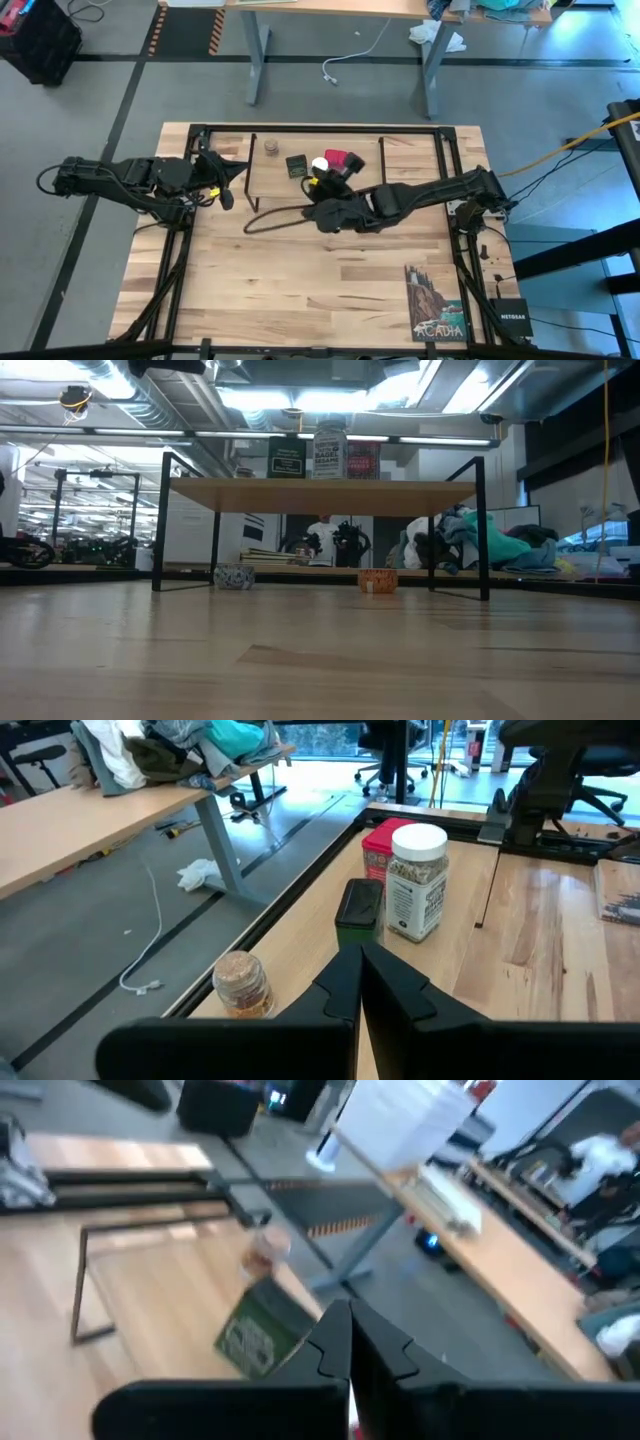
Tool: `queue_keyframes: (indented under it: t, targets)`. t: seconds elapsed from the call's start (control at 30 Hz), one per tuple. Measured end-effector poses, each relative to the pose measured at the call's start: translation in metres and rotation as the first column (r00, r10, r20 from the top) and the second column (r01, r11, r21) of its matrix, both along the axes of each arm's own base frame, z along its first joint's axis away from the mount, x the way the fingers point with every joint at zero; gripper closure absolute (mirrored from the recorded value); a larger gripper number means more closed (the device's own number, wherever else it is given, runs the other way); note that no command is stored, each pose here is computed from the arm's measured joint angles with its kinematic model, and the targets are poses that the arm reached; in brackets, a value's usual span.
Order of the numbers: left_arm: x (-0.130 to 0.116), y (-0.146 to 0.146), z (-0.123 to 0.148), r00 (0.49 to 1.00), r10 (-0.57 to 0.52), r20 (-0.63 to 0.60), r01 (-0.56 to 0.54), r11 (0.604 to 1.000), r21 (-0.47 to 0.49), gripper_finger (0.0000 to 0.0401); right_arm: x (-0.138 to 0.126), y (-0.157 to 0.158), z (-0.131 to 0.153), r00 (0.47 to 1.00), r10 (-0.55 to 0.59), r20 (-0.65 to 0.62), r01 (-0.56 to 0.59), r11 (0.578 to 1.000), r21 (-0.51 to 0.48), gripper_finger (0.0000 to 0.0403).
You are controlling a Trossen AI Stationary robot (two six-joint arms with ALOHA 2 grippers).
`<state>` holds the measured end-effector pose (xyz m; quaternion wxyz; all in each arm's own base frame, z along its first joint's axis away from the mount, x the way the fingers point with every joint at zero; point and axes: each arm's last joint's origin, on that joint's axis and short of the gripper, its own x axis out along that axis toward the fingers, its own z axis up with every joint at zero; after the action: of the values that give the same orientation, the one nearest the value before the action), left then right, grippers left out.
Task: Shelf spices
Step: Adjust the seasoning bottle and cans on the shelf
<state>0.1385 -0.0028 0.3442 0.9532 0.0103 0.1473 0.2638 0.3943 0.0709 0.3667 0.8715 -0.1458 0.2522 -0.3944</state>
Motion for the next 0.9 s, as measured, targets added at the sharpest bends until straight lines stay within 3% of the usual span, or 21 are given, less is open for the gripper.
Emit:
queue_keyframes:
  t: [0.3,0.53,0.7,0.9]
  targets:
    - [0.000,0.000,0.000,1.000,0.000,0.002,0.000,1.000,-0.002,0.0397,-0.041,-0.012,-0.015,0.968,-0.172,-0.182,0.193,0.975,0.107,0.0403]
    - [0.000,0.000,0.000,1.000,0.001,0.005,-0.001,1.000,-0.005,0.0397,-0.042,-0.013,-0.037,0.953,-0.173,-0.249,0.221,0.959,0.179,0.0403]
    - [0.000,0.000,0.000,1.000,0.002,0.007,-0.002,1.000,-0.008,0.0397,-0.035,-0.014,-0.060,0.961,-0.186,-0.207,0.224,0.958,0.178,0.0403]
    - [-0.001,0.000,-0.002,1.000,0.004,-0.010,-0.004,1.000,-0.011,0.0397,-0.041,-0.025,-0.065,0.964,-0.193,-0.186,0.234,0.944,0.235,0.0403]
